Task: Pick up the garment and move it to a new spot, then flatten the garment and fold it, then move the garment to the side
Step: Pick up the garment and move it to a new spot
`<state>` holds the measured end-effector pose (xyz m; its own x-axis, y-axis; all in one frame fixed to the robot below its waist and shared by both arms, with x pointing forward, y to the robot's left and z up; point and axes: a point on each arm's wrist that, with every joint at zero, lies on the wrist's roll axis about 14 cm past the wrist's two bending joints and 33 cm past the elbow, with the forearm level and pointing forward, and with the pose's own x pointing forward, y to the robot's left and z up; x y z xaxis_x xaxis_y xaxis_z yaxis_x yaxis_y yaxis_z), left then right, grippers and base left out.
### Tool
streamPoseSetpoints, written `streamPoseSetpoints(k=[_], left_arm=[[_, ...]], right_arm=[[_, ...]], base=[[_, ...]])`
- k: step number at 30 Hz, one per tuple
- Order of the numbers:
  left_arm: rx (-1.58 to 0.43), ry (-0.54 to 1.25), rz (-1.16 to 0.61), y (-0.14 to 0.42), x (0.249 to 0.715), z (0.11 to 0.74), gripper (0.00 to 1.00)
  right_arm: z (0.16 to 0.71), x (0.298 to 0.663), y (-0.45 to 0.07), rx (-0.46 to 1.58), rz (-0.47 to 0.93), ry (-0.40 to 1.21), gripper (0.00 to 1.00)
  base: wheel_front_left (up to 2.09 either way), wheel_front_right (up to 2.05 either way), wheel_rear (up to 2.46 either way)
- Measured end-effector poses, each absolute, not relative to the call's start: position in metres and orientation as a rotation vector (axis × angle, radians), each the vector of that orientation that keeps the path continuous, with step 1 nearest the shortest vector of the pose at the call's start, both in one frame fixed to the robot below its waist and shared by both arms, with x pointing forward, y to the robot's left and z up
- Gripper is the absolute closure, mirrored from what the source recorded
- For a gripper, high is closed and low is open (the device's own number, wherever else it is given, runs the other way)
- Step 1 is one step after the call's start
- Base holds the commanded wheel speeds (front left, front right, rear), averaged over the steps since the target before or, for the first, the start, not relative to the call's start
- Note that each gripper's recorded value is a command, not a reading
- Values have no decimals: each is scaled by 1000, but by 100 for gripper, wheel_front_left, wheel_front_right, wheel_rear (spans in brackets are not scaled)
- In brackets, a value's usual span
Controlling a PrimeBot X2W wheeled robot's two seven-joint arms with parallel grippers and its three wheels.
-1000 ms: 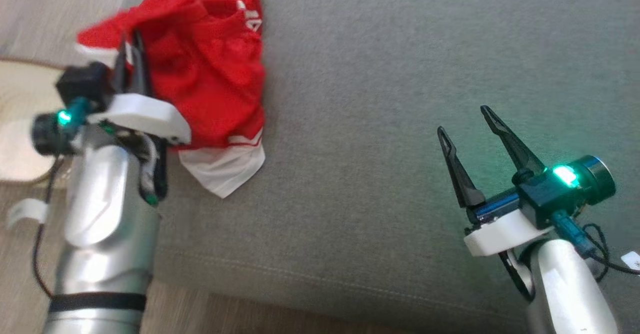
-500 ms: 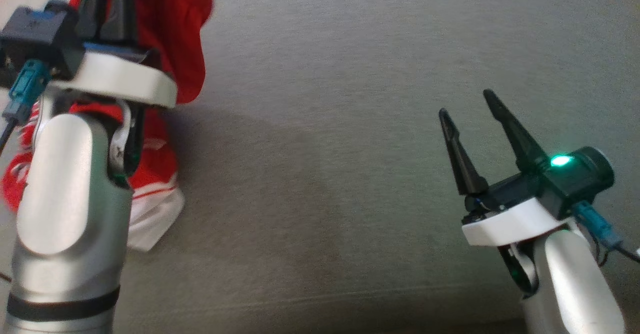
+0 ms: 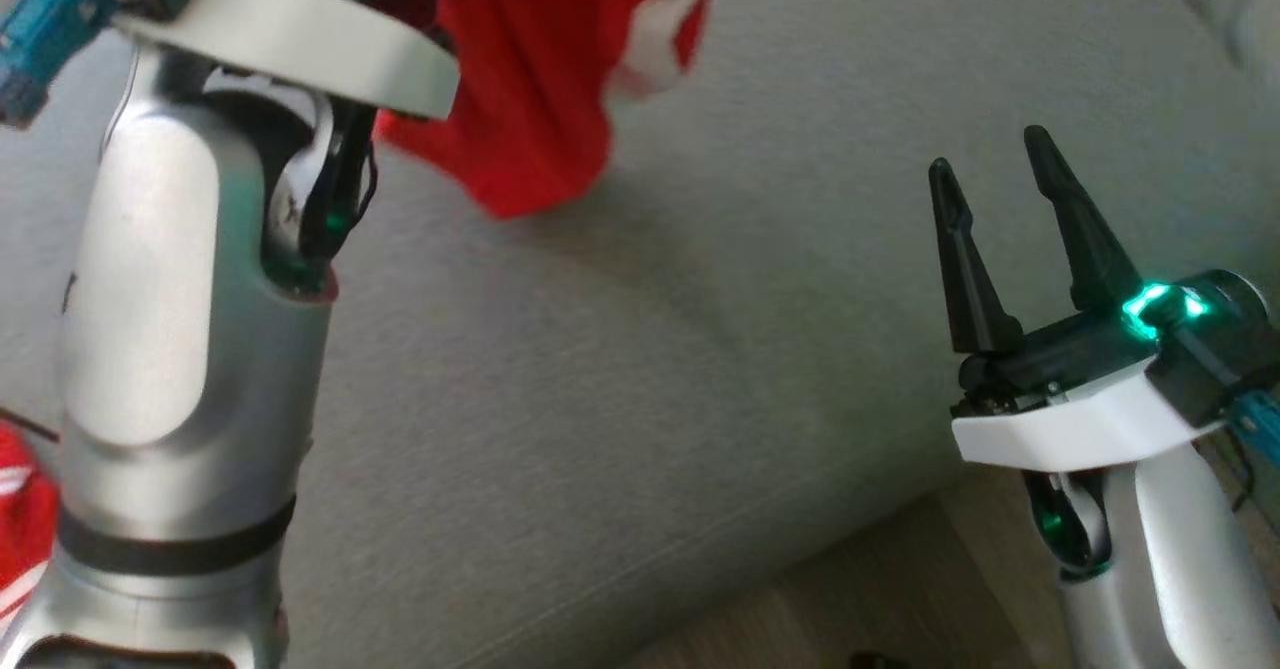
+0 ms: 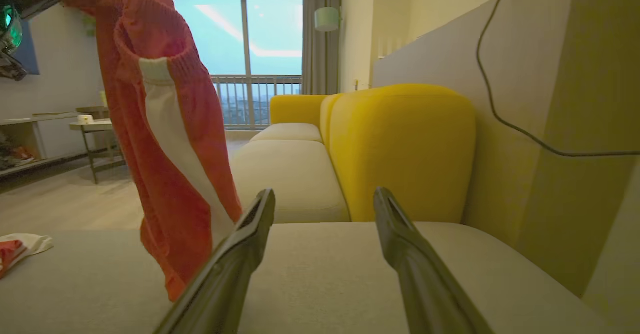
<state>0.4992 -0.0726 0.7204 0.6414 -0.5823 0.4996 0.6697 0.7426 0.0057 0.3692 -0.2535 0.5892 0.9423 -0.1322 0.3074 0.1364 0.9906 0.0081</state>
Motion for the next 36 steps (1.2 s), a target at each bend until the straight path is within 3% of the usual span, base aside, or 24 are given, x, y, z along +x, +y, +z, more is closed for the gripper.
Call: streamPoseSetpoints(k=[3, 7, 12, 15, 16, 18, 19, 26, 36], left_arm=[[-224, -471, -776, -98, 502, 712, 100], [-230, -313, -792, -117, 522, 653, 100], [-209, -82, -688, -98, 548, 539, 100], [-187, -16, -662, -89, 549, 504, 100], [-184, 5, -651, -84, 549, 491, 94], [-193, 36, -622, -72, 548, 473, 22], [-197, 58, -621, -69, 546, 465, 0], [-261, 67, -533, -42, 531, 469, 0], [-220, -100, -317, 58, 449, 516, 0]], right_arm=[[588, 357, -270, -15, -193, -302, 0], [582, 352, -282, -5, -234, -282, 0], [568, 363, -279, -12, -224, -235, 0], [566, 370, -272, -14, -199, -229, 0], [566, 373, -268, -12, -185, -231, 0], [564, 379, -259, -13, -156, -229, 0], [564, 382, -255, -14, -144, -228, 0], [557, 393, -222, -4, -39, -215, 0], [533, 387, -167, 50, 113, -154, 0]], base=[[0, 0, 0], [0, 0, 0], [0, 0, 0], [0, 0, 0], [0, 0, 0], [0, 0, 0], [0, 0, 0], [0, 0, 0], [0, 0, 0]])
